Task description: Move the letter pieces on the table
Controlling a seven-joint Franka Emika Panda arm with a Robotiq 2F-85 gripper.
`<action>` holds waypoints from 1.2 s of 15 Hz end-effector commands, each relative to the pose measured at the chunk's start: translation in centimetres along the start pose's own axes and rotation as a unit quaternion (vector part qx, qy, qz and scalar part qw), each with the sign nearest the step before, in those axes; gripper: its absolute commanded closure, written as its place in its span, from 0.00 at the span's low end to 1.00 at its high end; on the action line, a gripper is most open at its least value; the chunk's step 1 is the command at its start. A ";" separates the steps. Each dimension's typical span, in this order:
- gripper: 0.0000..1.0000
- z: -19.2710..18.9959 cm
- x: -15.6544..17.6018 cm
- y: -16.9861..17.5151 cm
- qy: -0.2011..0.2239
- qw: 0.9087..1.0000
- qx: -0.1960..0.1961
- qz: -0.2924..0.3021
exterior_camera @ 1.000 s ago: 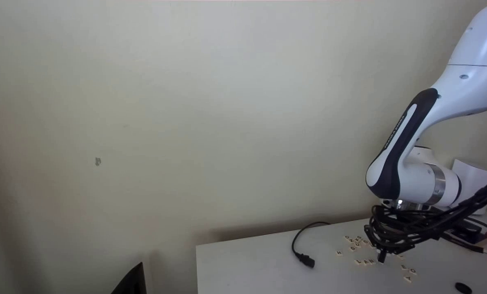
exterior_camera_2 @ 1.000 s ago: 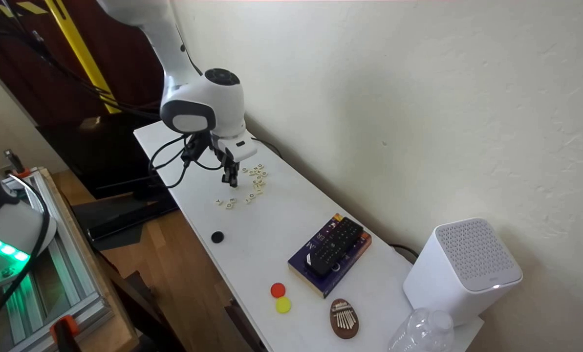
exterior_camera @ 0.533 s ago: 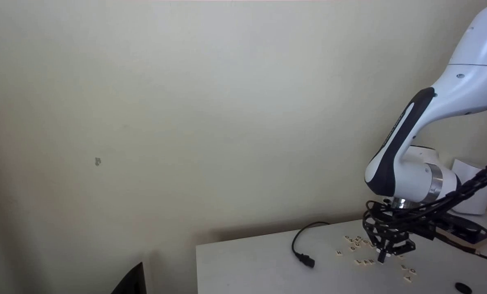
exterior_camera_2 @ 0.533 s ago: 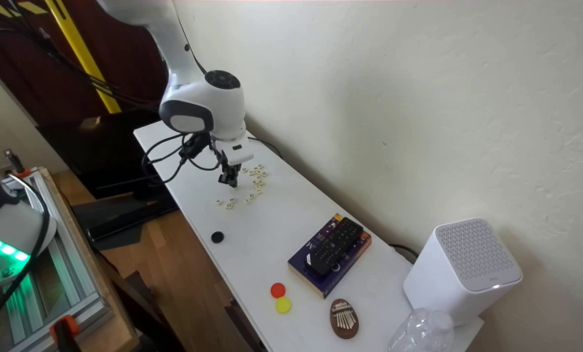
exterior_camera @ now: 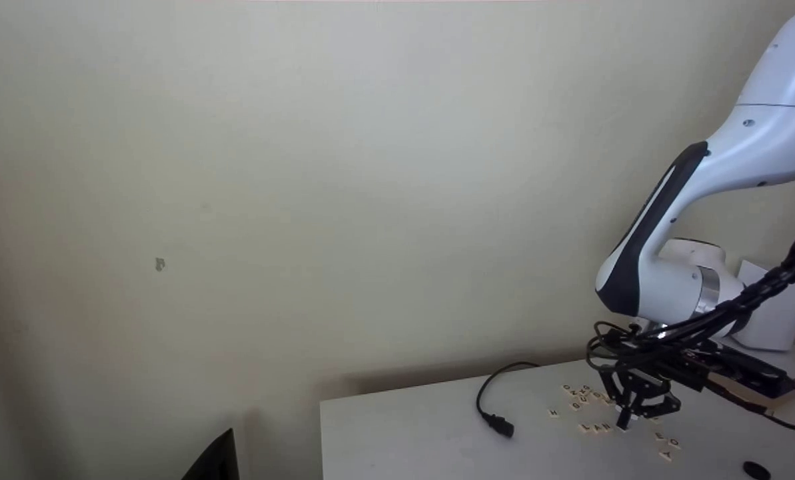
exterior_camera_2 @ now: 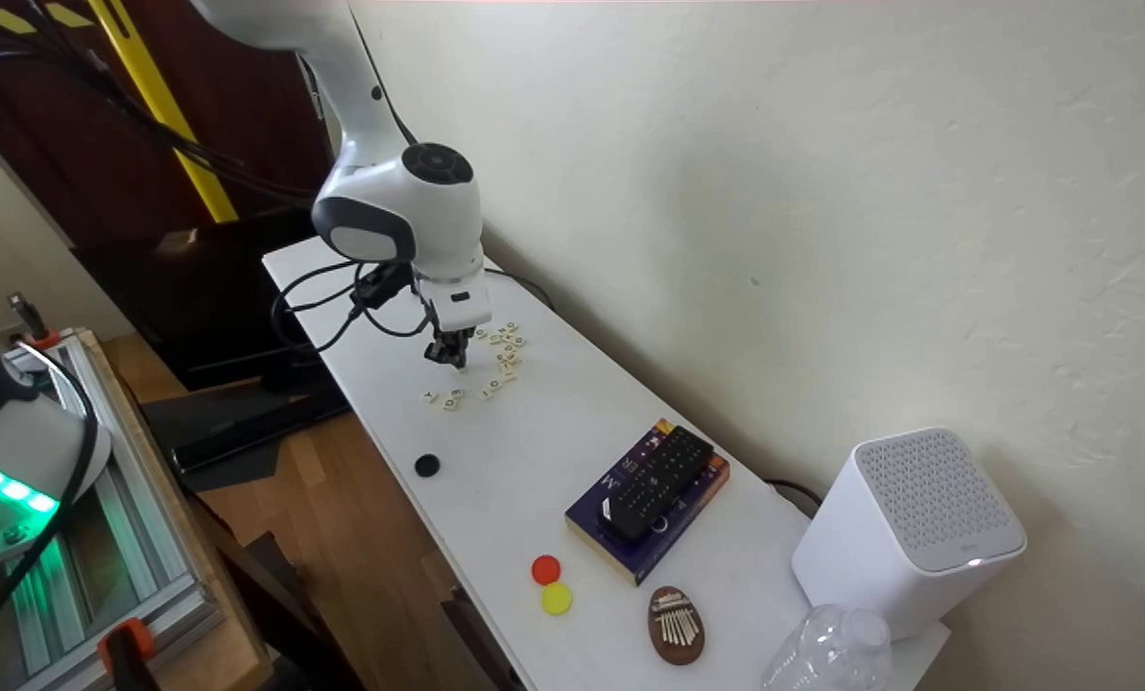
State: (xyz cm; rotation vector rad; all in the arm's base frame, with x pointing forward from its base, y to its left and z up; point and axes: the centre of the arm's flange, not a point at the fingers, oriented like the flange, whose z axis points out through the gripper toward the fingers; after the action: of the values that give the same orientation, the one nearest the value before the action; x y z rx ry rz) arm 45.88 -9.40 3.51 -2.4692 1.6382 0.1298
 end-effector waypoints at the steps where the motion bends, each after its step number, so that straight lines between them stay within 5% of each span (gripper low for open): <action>1: 1.00 0.9 0.3 0.0 -0.007 1.000 0.012 0.023; 18: 1.00 1.2 0.3 -0.6 -0.029 0.998 0.034 0.034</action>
State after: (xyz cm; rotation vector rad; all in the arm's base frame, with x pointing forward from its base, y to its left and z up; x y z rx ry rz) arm 46.61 -9.38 3.33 -2.3854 1.6525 0.1402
